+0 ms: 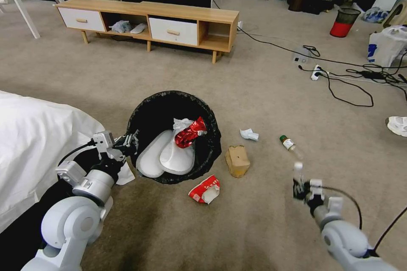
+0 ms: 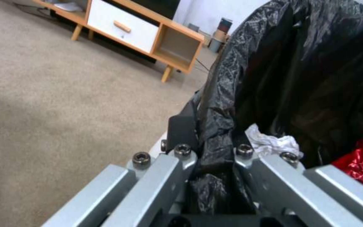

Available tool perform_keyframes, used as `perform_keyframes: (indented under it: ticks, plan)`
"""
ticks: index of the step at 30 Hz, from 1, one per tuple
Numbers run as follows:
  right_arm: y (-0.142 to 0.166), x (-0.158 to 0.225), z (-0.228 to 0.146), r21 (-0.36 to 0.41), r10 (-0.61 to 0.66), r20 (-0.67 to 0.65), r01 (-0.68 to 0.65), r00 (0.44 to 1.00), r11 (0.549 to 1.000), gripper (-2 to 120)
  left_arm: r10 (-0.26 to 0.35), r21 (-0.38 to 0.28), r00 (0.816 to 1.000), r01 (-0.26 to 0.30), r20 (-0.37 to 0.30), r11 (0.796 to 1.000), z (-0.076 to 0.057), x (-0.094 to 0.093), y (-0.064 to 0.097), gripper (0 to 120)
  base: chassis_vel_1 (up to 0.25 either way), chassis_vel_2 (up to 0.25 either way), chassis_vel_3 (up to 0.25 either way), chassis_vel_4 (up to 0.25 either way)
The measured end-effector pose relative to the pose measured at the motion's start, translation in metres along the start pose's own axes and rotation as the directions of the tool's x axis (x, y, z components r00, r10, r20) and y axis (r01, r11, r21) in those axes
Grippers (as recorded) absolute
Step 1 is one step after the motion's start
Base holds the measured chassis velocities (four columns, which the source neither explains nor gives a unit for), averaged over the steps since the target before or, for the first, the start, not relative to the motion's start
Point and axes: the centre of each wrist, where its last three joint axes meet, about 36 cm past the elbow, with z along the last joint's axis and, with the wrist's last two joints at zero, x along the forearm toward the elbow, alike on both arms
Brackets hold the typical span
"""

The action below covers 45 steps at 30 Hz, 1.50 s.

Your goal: Pick up the trash bin, then pick up the garbage from the floor and place it into the trash bin.

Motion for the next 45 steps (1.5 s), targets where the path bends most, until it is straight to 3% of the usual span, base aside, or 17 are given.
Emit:
perform_keyframes:
  ticks: [6,8,10,12,17,19,23,27,32,34,39,41,45]
  plan:
    - [-0.001,0.008,-0.049,0.066,-0.11,0.232,0.097,0.966,0.993,23,-0.002,0.004,1.0,0.002,-0.014,1.0,0.003,-0.001,0.0,3,0.0,0.0,0.0,0.0]
    - [-0.004,0.012,-0.076,0.156,-0.257,0.369,0.213,0.893,0.965,23,-0.004,0.013,0.999,0.005,-0.033,1.0,0.006,-0.002,0.0,3,0.0,0.0,0.0,0.0]
    - [-0.005,0.013,-0.081,0.183,-0.294,0.398,0.239,0.869,0.954,23,-0.004,0.016,0.999,0.005,-0.039,1.0,0.007,-0.002,-0.001,3,0.0,0.0,0.0,0.0]
    - [-0.008,0.013,-0.096,0.26,-0.406,0.452,0.318,0.794,0.912,23,-0.004,0.031,0.998,0.006,-0.058,0.999,0.009,-0.001,-0.002,3,0.0,0.0,0.0,0.0]
    - [-0.01,0.014,-0.11,0.316,-0.506,0.474,0.397,0.721,0.862,23,-0.006,0.04,0.998,0.009,-0.068,0.999,0.011,-0.001,-0.003,3,0.0,0.0,0.0,0.0]
    - [-0.01,0.012,-0.128,0.377,-0.605,0.473,0.474,0.641,0.796,23,-0.001,0.047,0.997,0.005,-0.078,0.999,0.013,-0.001,-0.005,3,0.0,0.0,0.0,0.0]
    - [-0.008,0.011,-0.143,0.41,-0.661,0.47,0.519,0.585,0.75,23,0.004,0.052,0.996,0.001,-0.089,0.999,0.016,-0.001,-0.005,3,0.0,0.0,0.0,0.0]
    - [-0.001,0.01,-0.171,0.448,-0.739,0.455,0.589,0.497,0.672,23,0.028,0.056,0.993,-0.022,-0.112,0.998,0.021,-0.007,-0.009,3,0.0,0.0,0.0,0.0]
    - [0.005,0.015,-0.187,0.47,-0.786,0.427,0.632,0.448,0.616,23,0.048,0.053,0.991,-0.041,-0.127,0.998,0.026,-0.014,-0.011,3,0.0,0.0,0.0,0.0]
    - [0.008,0.018,-0.193,0.473,-0.809,0.407,0.659,0.425,0.584,23,0.069,0.084,0.987,-0.058,-0.142,0.995,0.029,-0.017,-0.018,3,0.0,0.0,0.0,0.0]
    - [0.011,0.022,-0.197,0.477,-0.83,0.387,0.683,0.402,0.553,23,0.097,0.103,0.982,-0.081,-0.16,0.991,0.031,-0.022,-0.026,3,0.0,0.0,0.0,0.0]
    - [0.014,0.027,-0.203,0.489,-0.854,0.365,0.704,0.371,0.515,23,0.122,0.102,0.977,-0.105,-0.175,0.989,0.038,-0.033,-0.03,3,0.0,0.0,0.0,0.0]
    - [0.014,0.031,-0.208,0.5,-0.868,0.351,0.714,0.351,0.49,23,0.161,0.115,0.971,-0.142,-0.18,0.983,0.042,-0.048,-0.036,3,0.0,0.0,0.0,0.0]
